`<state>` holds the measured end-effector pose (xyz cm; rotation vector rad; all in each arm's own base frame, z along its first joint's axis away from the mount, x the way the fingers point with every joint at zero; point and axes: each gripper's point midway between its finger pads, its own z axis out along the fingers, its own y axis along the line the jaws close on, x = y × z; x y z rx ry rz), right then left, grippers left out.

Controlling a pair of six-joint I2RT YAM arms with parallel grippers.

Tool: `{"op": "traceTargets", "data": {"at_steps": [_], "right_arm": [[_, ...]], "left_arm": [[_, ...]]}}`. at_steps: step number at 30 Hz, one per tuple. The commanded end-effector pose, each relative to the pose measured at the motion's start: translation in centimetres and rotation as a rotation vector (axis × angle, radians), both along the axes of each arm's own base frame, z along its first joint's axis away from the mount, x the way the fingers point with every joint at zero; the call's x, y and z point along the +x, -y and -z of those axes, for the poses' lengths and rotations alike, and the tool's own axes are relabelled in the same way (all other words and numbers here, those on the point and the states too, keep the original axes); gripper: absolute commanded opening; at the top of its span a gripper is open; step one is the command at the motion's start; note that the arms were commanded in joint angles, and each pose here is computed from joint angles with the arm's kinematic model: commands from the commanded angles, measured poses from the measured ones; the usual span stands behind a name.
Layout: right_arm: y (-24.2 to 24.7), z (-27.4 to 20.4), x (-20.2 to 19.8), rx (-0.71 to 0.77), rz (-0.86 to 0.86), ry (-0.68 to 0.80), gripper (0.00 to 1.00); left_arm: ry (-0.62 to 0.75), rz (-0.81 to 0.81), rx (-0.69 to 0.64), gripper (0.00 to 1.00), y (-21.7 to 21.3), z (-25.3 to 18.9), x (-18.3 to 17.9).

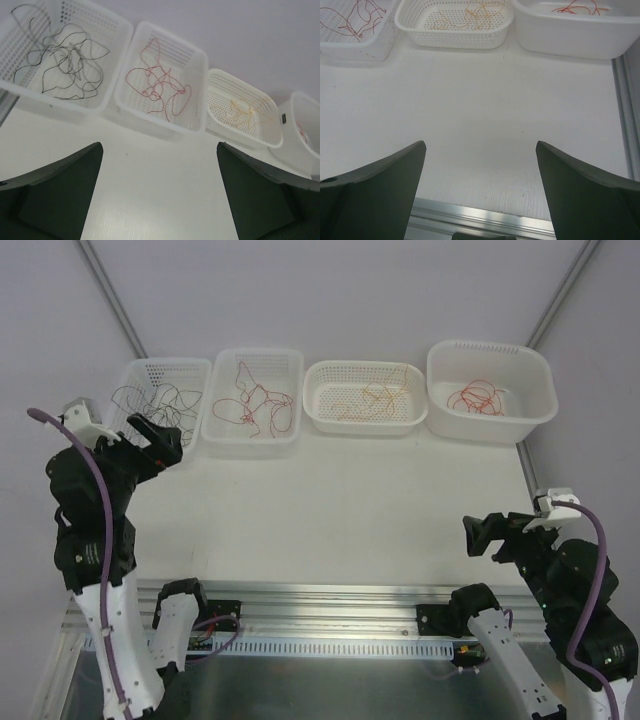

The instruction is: Untangle the cables

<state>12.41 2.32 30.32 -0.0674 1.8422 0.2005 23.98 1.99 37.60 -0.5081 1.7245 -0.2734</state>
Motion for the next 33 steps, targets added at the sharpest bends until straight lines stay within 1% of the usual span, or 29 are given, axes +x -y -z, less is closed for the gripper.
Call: {"op": "traceTargets", "data": {"at_steps": [1,3,4,5,8,10,14,18,22,23,25,33], "right_arm": [[0.9,-1.8,-0.6,-0.025,0.01,0.057,0.97],[1.4,-2.1,-0.9,-0.034,0.024,0.07,0.97],[1.6,-2.1,-0.9,-0.037,0.033,0.074,0.97],[2.2,-2.1,-1.0,-0.043,0.063,0.081,0.97],[3.0,-2.0,-1.4,-0.041,0.096,0.116,0.97],[3.5,-1.9,-1.9,-0.037,0.111,0.148,0.97],[4.9,-2.2,-3.2,-0.019,0.166,0.207,0.97],[6.2,-2.3,-4.5,-0.023,0.206,0.249,0.97],[6.5,-1.6,-5.3,-0.037,0.201,0.264,0.97],[6.8,-1.5,-5.9,-0.025,0.202,0.289,0.97],[6.9,-1.1,-6.2,-0.024,0.205,0.283,0.97],[7.0,-0.1,-6.6,0.004,0.215,0.276,0.97]], "left_arm": [[-0.072,0.08,0.139,0.99,1.8,1.1,-3.9],[-0.028,0.086,0.156,0.99,2.4,1.3,-6.5],[-0.018,0.039,0.155,0.99,1.8,1.5,-7.4],[0.02,0.034,0.156,0.99,1.9,1.7,-9.2],[0.1,0.0,0.173,0.99,1.2,2.3,-12.2],[0.133,0.024,0.19,0.99,1.2,2.8,-13.3],[0.215,0.004,0.191,0.99,0.6,4.0,-15.8],[0.274,-0.022,0.19,0.99,0.0,4.6,-17.2],[0.317,-0.053,0.193,0.99,-0.5,5.3,-18.2],[0.334,-0.056,0.191,0.99,-0.6,5.3,-18.5],[0.346,-0.061,0.188,0.99,-0.7,5.5,-18.8],[0.322,-0.089,0.157,0.99,-1.0,6.3,-18.4]]}}
